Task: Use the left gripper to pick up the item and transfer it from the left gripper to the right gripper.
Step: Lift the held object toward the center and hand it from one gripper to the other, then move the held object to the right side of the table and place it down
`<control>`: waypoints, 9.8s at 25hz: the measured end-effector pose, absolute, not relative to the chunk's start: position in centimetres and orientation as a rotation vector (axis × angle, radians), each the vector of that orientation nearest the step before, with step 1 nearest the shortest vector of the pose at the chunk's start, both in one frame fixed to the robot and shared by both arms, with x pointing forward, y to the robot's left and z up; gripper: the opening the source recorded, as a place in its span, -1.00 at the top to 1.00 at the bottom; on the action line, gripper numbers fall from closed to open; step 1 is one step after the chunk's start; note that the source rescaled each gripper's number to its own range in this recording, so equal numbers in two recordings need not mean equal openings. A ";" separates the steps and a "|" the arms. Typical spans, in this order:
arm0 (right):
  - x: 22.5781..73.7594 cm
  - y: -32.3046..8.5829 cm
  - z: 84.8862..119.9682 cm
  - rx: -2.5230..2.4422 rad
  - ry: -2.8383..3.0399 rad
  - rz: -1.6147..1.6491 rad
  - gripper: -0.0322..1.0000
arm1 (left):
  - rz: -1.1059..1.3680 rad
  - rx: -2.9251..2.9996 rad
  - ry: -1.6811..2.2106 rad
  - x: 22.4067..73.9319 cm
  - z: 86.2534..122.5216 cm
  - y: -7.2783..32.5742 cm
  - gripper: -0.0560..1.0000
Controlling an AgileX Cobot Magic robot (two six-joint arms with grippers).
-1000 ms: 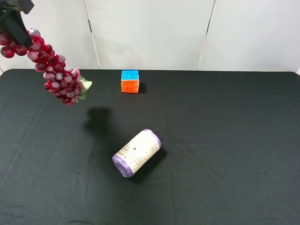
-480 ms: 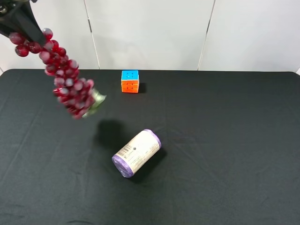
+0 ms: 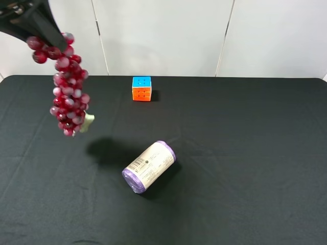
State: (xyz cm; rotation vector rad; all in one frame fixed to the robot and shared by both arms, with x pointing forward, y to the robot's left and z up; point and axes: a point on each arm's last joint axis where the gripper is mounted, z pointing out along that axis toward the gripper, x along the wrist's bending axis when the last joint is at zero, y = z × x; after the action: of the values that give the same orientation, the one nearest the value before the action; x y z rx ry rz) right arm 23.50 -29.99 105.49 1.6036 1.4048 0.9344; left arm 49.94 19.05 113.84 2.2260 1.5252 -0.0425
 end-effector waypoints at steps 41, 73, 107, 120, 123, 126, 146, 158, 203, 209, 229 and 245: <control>36.9 -20.5 107.9 1.014 2.222 1.370 -1.00 | 0.038 2.420 0.750 48.3 114.3 13.0 0.88; 44.4 -11.2 105.5 0.883 2.221 1.322 -1.00 | -0.016 2.258 0.667 48.8 113.7 8.6 0.89; 45.1 -11.1 105.1 0.899 2.181 1.304 0.92 | -0.143 2.147 0.653 48.2 114.5 7.7 0.89; 45.1 -11.0 105.1 0.903 2.181 1.305 0.90 | -0.130 2.145 0.658 48.3 114.5 7.7 0.89; 45.1 -11.0 105.1 0.903 2.181 1.305 0.90 | -0.092 2.159 0.677 48.6 114.4 7.9 0.75; 45.1 -11.0 105.1 0.903 2.181 1.305 0.90 | -0.075 2.173 0.733 48.8 114.2 8.2 -0.08; 45.2 -11.0 105.0 0.956 2.173 1.324 0.90 | -0.088 2.188 0.925 48.9 113.7 8.8 -1.00; 45.2 -11.0 105.0 0.966 2.171 1.328 0.90 | 0.307 2.221 1.116 46.5 117.6 14.0 -1.00; 44.9 -10.9 104.8 0.983 2.215 1.328 0.90 | 0.426 2.116 1.456 27.1 104.7 29.0 -1.00; 44.7 -10.9 104.7 0.982 2.239 1.324 0.90 | 0.428 2.014 1.350 25.2 104.2 29.8 -1.00; 44.7 -10.9 104.7 1.015 2.233 1.335 0.90 | 0.504 1.947 1.182 23.4 104.3 30.7 -0.99; 44.7 -10.9 104.7 1.019 2.235 1.336 0.90 | 0.535 1.908 1.163 22.9 104.2 31.1 -0.98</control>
State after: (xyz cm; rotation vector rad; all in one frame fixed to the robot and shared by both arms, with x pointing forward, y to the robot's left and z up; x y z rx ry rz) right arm 44.73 -10.87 104.66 1.0188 2.2346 1.3360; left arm 22.89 31.07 104.23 1.9084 1.1629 0.5349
